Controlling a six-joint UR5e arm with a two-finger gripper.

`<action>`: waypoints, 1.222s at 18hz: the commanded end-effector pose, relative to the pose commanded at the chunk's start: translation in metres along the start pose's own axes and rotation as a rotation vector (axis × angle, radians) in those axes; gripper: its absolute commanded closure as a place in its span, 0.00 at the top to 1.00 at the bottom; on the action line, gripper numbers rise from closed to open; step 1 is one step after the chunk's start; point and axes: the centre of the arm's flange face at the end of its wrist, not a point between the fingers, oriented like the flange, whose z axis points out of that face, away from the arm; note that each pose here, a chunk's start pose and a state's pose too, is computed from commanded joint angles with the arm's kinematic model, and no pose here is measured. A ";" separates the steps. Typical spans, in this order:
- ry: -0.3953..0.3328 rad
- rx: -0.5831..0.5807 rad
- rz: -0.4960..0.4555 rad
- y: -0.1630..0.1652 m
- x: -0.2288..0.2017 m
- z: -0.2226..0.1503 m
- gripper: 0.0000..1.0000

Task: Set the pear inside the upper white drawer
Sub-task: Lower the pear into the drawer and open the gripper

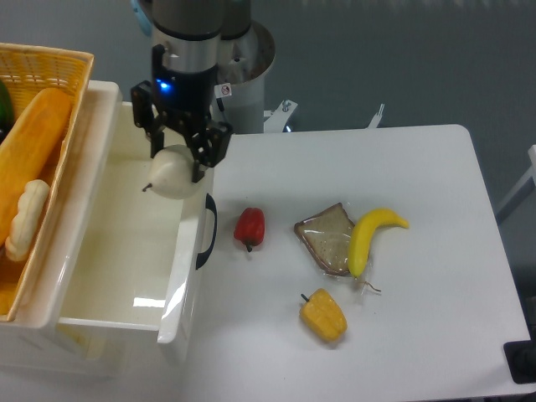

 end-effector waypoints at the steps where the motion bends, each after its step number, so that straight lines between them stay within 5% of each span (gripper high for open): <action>1: 0.010 -0.007 0.003 -0.003 0.001 0.008 0.22; 11: 0.054 -0.046 0.042 -0.022 -0.014 0.073 0.25; 17: 0.077 -0.059 0.160 -0.027 -0.012 0.089 0.30; 22: 0.091 -0.068 0.181 -0.032 -0.009 0.099 0.49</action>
